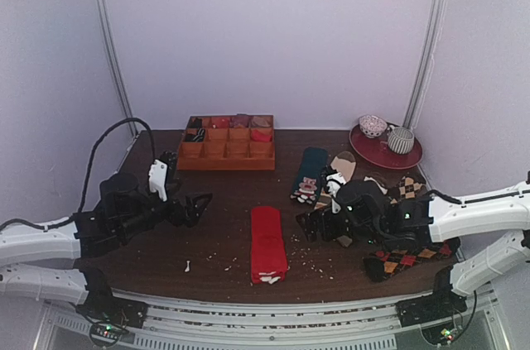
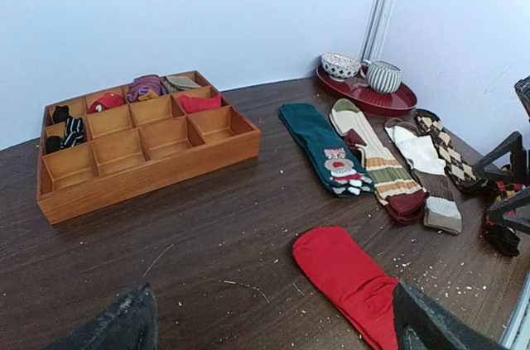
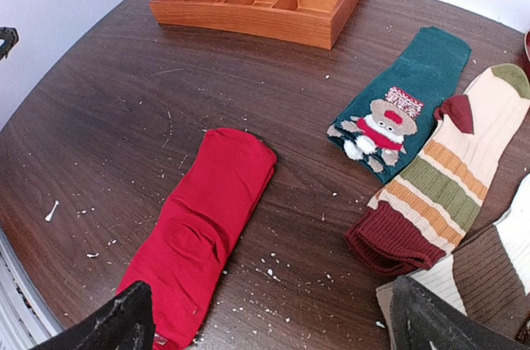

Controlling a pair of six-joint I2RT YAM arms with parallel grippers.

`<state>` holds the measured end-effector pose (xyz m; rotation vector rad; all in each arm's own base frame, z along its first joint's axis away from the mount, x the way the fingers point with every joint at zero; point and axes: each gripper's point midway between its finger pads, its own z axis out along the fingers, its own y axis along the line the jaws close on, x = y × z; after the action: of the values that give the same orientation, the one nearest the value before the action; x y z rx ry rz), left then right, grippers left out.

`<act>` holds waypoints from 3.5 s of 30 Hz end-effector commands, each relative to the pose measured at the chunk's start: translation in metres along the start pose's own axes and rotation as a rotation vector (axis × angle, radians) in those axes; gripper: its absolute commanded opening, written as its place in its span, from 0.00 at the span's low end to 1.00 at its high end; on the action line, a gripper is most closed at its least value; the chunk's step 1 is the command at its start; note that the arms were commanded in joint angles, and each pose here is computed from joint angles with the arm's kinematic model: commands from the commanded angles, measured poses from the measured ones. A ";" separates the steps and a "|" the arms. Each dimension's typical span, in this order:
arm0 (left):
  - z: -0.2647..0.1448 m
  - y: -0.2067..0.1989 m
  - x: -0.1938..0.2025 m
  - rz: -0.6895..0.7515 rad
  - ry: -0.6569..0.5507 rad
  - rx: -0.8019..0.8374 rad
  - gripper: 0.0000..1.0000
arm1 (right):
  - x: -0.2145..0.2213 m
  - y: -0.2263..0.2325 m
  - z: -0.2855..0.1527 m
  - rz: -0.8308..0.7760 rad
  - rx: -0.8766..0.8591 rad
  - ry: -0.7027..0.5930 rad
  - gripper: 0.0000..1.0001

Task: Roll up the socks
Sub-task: Pick up the sock from the center of the board, then roll the sock at the center of the board.

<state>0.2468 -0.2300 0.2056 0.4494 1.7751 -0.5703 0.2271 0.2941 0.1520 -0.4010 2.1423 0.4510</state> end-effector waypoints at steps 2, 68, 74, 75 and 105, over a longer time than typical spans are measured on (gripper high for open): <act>0.004 -0.016 -0.017 0.059 -0.055 0.082 0.98 | 0.003 -0.004 0.002 -0.142 0.036 0.038 1.00; 0.003 -0.083 0.098 0.170 0.180 0.425 0.97 | 0.152 0.109 0.046 -0.359 -0.850 0.488 0.05; -0.006 -0.101 0.100 0.178 0.151 0.546 0.97 | 0.139 0.109 0.042 0.064 -0.979 0.659 0.00; -0.006 -0.104 0.101 0.182 0.152 0.564 0.97 | 0.140 0.109 0.044 0.114 -0.984 0.683 0.00; 0.028 -0.171 0.160 0.313 0.225 0.946 0.71 | 0.152 0.085 0.072 0.365 -0.843 0.812 0.00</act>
<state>0.1326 -0.3720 0.0662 1.4115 1.5841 -1.1183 0.1540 0.3934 0.0232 -0.7954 2.6258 1.7180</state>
